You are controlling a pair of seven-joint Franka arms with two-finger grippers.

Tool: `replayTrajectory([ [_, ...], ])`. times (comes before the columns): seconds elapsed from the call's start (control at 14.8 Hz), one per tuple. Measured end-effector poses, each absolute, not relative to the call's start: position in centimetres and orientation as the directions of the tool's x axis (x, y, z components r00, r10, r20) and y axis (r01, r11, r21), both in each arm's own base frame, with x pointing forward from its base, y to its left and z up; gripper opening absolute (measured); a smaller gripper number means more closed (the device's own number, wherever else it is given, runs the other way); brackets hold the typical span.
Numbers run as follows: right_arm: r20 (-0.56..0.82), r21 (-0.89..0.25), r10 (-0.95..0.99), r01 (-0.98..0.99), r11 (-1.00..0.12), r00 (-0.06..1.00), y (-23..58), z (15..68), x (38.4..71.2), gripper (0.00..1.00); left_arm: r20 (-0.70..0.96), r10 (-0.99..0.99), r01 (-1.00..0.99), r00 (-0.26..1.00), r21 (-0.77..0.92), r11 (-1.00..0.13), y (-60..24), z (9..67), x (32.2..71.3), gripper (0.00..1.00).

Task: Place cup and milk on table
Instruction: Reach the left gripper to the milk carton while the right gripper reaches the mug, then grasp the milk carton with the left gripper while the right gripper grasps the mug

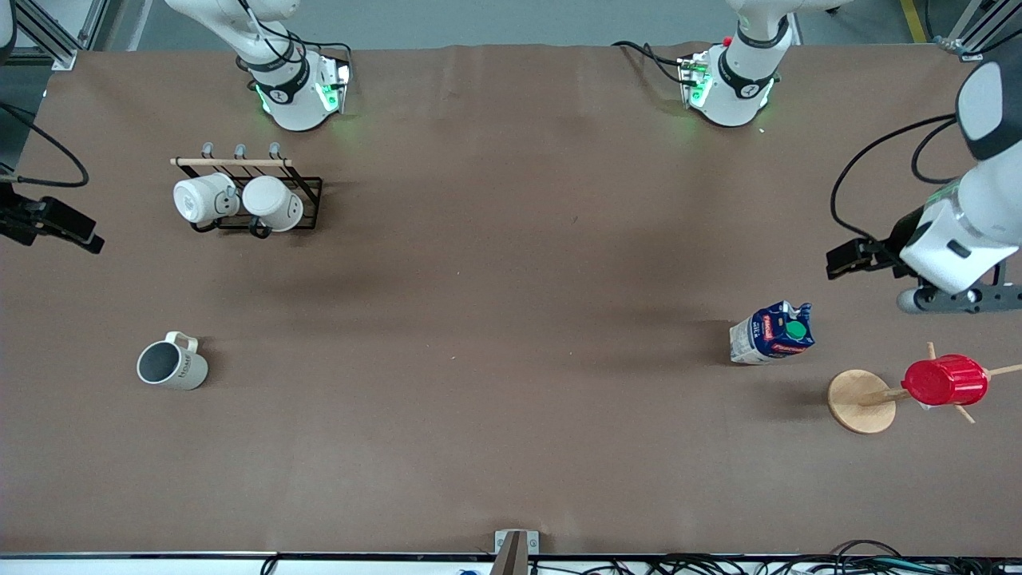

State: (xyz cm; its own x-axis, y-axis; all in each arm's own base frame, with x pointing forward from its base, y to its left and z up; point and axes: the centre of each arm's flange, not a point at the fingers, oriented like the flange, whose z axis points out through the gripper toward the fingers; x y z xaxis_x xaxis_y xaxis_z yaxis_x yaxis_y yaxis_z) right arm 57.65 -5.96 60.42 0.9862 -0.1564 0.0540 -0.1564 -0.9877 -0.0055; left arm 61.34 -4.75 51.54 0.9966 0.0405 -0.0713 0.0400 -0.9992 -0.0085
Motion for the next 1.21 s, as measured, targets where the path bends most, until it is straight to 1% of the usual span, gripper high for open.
replayTrajectory([
  [0.2,0.082,-0.005,-0.197,-0.197,-0.980,0.977,-10.2,57.9,59.3,1.00,-0.081,0.060,0.060,0.995,-0.003,-0.998,-5.1,48.4,62.8,1.00],
  [0.34,0.102,-0.002,-0.204,-0.205,-0.979,0.974,-13.2,55.2,60.8,1.00,-0.065,0.056,0.056,0.996,-0.015,-0.998,-5.0,47.1,63.3,1.00],
  [0.54,0.078,0.002,-0.192,-0.193,-0.981,0.978,-16.6,48.9,63.0,1.00,-0.049,0.049,0.046,0.998,-0.049,-0.998,-4.7,44.9,63.6,1.00],
  [0.88,0.029,0.001,-0.149,-0.149,-0.989,0.988,-19.4,36.0,65.9,1.00,-0.066,0.057,0.054,0.996,-0.045,-0.998,-4.8,41.0,64.1,1.00],
  [1.01,0.031,0.002,-0.134,-0.134,-0.991,0.991,-20.3,32.7,66.4,1.00,-0.086,0.053,0.050,0.995,-0.043,-0.998,-5.1,39.6,64.2,1.00],
  [1.21,0.041,0.003,-0.129,-0.129,-0.992,0.991,-20.5,29.5,66.9,1.00,-0.109,0.051,0.047,0.993,-0.040,-0.998,-5.4,37.8,64.3,1.00],
])
